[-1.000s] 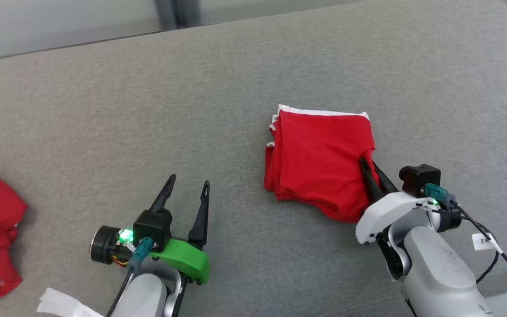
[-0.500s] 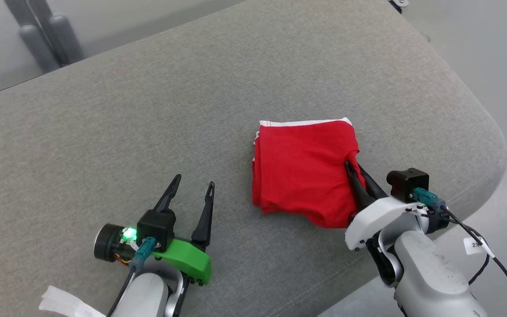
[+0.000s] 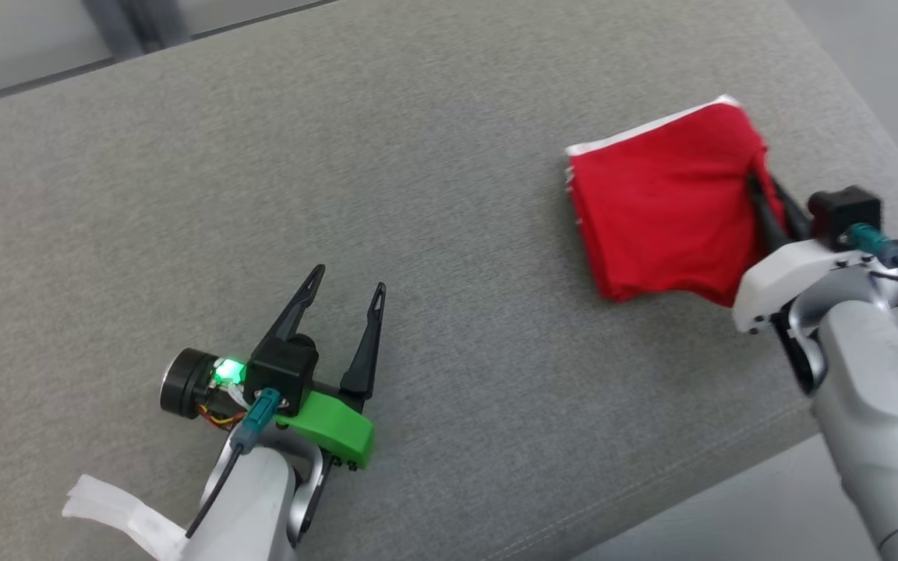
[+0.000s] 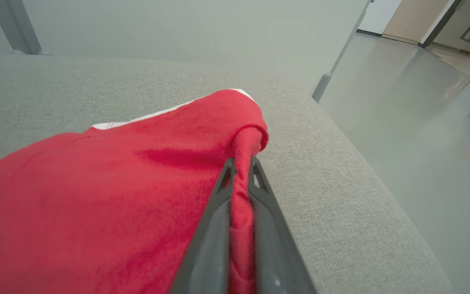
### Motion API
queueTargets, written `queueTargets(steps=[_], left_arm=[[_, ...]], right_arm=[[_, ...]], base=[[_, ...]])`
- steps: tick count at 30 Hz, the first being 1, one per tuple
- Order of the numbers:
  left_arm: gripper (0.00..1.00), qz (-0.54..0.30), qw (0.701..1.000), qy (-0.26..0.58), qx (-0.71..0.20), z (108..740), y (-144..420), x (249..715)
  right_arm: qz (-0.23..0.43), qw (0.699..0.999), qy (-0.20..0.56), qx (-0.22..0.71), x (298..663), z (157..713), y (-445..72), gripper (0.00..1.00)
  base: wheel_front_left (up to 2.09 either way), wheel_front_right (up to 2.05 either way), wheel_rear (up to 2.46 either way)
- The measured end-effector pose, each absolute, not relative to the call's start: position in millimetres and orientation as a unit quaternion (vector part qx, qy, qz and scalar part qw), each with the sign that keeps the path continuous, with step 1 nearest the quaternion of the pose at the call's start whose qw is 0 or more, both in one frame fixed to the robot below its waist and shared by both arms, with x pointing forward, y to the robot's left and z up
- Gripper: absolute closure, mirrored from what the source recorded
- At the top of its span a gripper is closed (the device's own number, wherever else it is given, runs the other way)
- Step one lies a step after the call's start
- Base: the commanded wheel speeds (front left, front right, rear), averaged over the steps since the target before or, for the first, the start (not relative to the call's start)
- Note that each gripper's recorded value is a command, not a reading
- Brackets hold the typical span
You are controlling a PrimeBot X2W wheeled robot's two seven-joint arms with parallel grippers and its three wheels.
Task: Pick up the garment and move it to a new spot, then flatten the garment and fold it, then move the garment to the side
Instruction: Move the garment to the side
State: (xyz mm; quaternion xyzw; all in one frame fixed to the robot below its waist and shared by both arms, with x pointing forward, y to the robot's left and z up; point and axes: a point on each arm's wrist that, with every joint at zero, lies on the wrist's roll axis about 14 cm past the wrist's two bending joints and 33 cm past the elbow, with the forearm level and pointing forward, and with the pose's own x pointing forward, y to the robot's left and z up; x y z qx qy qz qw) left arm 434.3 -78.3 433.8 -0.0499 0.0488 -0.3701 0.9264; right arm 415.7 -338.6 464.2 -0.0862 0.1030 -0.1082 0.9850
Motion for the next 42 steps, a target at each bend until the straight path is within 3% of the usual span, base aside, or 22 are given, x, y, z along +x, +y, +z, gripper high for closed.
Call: queueTargets(steps=[9, 15, 16, 17, 18, 22, 28, 33, 42], left_arm=[[0.0, -0.296, 0.953, 0.057, -0.04, 422, -20, 451], [0.0, -0.251, 0.965, 0.068, -0.034, 413, 15, 454], [0.0, -0.244, 0.967, 0.071, -0.033, 411, 21, 454], [0.0, -0.238, 0.968, 0.073, -0.032, 409, 26, 454], [0.0, -0.233, 0.969, 0.075, -0.031, 408, 29, 454], [0.0, -0.214, 0.973, 0.082, -0.031, 404, 42, 454], [0.0, -0.201, 0.976, 0.072, -0.03, 413, 47, 455], [0.0, -0.182, 0.981, 0.064, -0.03, 422, 55, 453], [0.0, -0.12, 0.991, 0.057, -0.029, 434, 92, 444]], right_arm=[[-0.142, 0.96, 0.162, -0.177, 448, 455, -405, 1.0], [-0.183, 0.951, 0.17, -0.184, 462, 453, -435, 1.0], [-0.191, 0.95, 0.167, -0.18, 464, 452, -437, 0.87], [-0.196, 0.95, 0.165, -0.179, 467, 452, -439, 0.6], [-0.203, 0.949, 0.161, -0.178, 469, 453, -441, 0.0], [-0.227, 0.949, 0.133, -0.173, 479, 463, -445, 0.0], [-0.209, 0.963, 0.063, -0.155, 504, 493, -413, 0.0], [-0.15, 0.981, -0.007, -0.122, 526, 519, -354, 0.0], [-0.056, 0.996, -0.045, -0.055, 514, 518, -265, 0.0]], base=[[0.0, 0.0, 0.0], [0.0, 0.0, 0.0], [0.0, 0.0, 0.0], [0.0, 0.0, 0.0], [0.0, 0.0, 0.0], [0.0, 0.0, 0.0], [0.0, 0.0, 0.0], [0.0, 0.0, 0.0], [0.0, 0.0, 0.0]])
